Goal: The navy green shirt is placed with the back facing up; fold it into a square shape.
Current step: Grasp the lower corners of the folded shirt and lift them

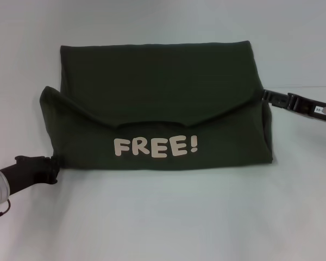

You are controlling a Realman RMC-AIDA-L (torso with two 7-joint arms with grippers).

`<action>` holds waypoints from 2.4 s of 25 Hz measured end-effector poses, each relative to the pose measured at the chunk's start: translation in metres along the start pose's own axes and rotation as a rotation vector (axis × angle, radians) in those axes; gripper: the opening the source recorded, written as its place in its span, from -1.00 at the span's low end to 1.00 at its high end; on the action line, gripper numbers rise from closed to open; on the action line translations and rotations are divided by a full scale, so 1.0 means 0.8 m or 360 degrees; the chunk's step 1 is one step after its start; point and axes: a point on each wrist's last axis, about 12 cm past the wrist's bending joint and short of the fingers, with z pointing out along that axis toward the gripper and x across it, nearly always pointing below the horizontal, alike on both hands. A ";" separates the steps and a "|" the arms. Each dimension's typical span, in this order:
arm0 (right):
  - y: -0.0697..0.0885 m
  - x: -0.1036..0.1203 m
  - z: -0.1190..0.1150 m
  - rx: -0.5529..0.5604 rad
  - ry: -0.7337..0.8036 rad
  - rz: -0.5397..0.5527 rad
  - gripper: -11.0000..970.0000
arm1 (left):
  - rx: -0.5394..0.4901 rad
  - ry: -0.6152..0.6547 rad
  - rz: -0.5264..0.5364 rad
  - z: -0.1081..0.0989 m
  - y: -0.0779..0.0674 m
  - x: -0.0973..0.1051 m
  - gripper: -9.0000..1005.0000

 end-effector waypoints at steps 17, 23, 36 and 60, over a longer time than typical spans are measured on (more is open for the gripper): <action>-0.020 0.016 -0.009 0.0226 0.0381 0.0168 0.90 | -0.0019 -0.0026 0.0001 -0.004 0.005 -0.007 -0.99; -0.015 0.025 -0.002 0.0211 0.0435 0.0160 0.89 | -0.0018 -0.0032 0.0011 -0.003 0.006 -0.011 -0.98; -0.016 0.038 0.008 0.0249 0.0434 0.0169 0.89 | -0.0027 -0.0033 0.0015 -0.004 0.008 -0.012 -0.99; -0.005 0.052 0.024 0.0237 0.0465 0.0149 0.71 | -0.0022 -0.0028 0.0027 -0.003 0.008 -0.012 -0.99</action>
